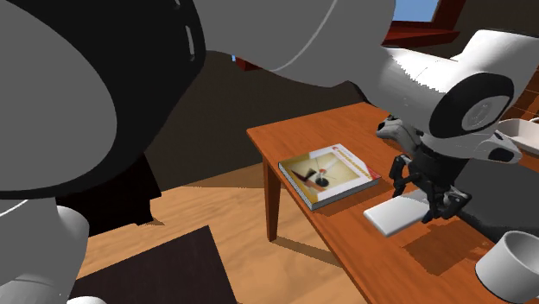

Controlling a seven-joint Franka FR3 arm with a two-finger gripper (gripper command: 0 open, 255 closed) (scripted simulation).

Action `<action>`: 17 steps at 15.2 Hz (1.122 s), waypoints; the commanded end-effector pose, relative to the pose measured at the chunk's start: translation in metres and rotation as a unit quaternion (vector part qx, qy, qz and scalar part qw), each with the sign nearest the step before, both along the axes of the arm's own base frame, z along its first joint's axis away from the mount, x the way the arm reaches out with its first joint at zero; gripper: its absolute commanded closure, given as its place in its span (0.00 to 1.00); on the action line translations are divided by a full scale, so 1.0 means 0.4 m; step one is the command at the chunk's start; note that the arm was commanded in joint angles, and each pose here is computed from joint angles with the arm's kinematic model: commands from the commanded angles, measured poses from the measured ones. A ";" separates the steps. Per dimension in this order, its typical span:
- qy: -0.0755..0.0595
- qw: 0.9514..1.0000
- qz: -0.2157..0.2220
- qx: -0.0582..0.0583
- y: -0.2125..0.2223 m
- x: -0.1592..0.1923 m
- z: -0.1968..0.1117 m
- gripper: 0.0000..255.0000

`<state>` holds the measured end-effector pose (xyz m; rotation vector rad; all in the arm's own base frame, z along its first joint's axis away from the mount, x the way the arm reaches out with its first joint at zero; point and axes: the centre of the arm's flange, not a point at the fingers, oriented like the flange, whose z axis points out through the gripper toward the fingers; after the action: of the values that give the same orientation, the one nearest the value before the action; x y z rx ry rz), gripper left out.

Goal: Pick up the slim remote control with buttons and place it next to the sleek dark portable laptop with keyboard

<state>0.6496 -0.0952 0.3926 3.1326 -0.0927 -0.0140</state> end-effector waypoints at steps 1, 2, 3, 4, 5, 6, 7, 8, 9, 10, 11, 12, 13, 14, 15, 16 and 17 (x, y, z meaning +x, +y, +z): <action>0.000 1.000 0.000 0.000 -0.001 -0.001 -0.028 1.00; 0.000 1.000 0.000 0.000 -0.001 -0.001 -0.041 1.00; 0.000 1.000 0.000 0.000 -0.001 -0.001 -0.055 1.00; 0.000 1.000 0.000 0.000 -0.001 -0.001 -0.068 1.00; 0.000 1.000 0.000 0.000 -0.001 -0.001 -0.081 1.00; 0.000 1.000 0.000 0.000 -0.001 -0.001 -0.094 1.00; 0.000 1.000 0.000 0.000 -0.001 -0.001 -0.107 1.00; 0.000 1.000 0.000 0.000 -0.001 -0.001 -0.121 1.00; 0.000 1.000 0.000 0.000 0.000 -0.002 -0.130 1.00; 0.000 1.000 0.000 0.000 -0.001 -0.001 -0.130 1.00; 0.000 1.000 0.000 0.000 -0.001 -0.001 -0.130 1.00; 0.000 1.000 0.000 0.000 -0.001 -0.001 -0.130 1.00; 0.000 1.000 0.000 0.000 -0.001 -0.001 -0.130 1.00; 0.000 1.000 0.000 0.000 -0.001 -0.001 -0.130 1.00; 0.000 1.000 0.000 0.000 -0.001 -0.001 -0.130 1.00; 0.000 1.000 0.000 0.000 -0.001 -0.001 -0.130 1.00; 0.000 1.000 0.000 0.000 -0.001 -0.001 -0.130 1.00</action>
<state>0.6490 -0.0954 0.3403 3.1326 -0.0925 -0.0132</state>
